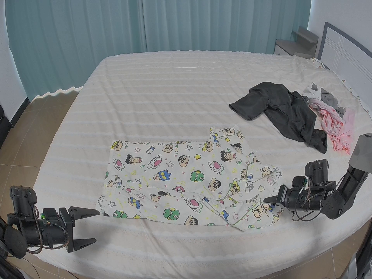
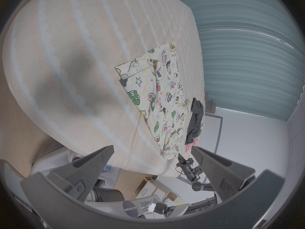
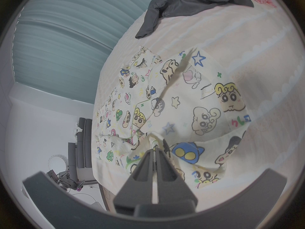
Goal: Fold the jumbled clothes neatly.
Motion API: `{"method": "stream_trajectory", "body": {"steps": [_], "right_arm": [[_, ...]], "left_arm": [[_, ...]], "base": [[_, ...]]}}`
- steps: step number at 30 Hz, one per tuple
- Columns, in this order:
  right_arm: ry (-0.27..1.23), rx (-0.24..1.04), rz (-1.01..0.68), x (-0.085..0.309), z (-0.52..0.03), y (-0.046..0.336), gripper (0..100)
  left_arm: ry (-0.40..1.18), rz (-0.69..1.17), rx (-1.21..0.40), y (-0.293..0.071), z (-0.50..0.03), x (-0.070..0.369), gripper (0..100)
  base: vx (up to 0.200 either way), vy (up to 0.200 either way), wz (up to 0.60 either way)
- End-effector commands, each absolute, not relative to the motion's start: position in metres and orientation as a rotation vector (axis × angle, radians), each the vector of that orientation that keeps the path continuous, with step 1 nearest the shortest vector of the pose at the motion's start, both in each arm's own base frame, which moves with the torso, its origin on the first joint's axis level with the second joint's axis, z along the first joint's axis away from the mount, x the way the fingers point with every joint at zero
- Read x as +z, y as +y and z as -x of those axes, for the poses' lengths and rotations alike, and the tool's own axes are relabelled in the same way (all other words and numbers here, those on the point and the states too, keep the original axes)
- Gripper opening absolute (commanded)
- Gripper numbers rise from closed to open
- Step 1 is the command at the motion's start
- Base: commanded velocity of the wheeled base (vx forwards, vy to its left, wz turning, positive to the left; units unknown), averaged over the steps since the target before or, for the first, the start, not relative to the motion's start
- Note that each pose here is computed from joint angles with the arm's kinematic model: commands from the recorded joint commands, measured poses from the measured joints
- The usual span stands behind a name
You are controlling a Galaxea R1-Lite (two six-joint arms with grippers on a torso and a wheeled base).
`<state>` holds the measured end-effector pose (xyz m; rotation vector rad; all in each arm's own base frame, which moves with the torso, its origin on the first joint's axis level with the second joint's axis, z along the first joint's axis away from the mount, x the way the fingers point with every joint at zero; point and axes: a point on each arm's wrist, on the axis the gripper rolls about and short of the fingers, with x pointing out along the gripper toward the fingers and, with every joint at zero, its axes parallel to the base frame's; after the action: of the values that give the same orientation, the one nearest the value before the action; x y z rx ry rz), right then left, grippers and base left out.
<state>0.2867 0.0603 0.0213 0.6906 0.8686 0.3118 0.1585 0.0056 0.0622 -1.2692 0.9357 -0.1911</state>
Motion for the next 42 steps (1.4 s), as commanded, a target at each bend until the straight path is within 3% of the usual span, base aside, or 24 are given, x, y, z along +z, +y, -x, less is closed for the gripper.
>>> {"method": "stream_trajectory", "body": {"steps": [1,7,14,26,27,38,42], "right_arm": [[0.83,0.343,-0.682,0.041,-0.272,0.062,0],[0.823,0.357,-0.659,0.051,-0.251,0.068,0],[0.886,0.209,-0.653,0.037,-0.229,0.072,0],[0.905,0.136,-0.624,0.0,-0.22,0.084,0],[0.898,0.134,-0.626,-0.002,-0.219,0.084,100],[0.837,0.155,-0.632,0.002,-0.199,0.077,100],[0.72,0.188,-0.651,0.019,-0.197,0.075,100]], "left_arm": [[0.937,1.27,-0.19,0.006,-0.159,0.062,100],[0.935,1.27,-0.191,0.006,-0.159,0.062,100],[0.934,1.269,-0.192,0.006,-0.159,0.062,100],[0.933,1.269,-0.193,0.006,-0.158,0.063,100],[0.933,1.269,-0.193,0.006,-0.158,0.063,100],[0.934,1.269,-0.192,0.006,-0.159,0.062,100],[0.936,1.271,-0.19,0.006,-0.158,0.062,100]], "base": [[0.0,0.0,0.0],[0.0,0.0,0.0],[0.0,0.0,0.0],[0.0,0.0,0.0],[0.0,0.0,0.0],[0.0,0.0,0.0],[0.0,0.0,0.0]]}}
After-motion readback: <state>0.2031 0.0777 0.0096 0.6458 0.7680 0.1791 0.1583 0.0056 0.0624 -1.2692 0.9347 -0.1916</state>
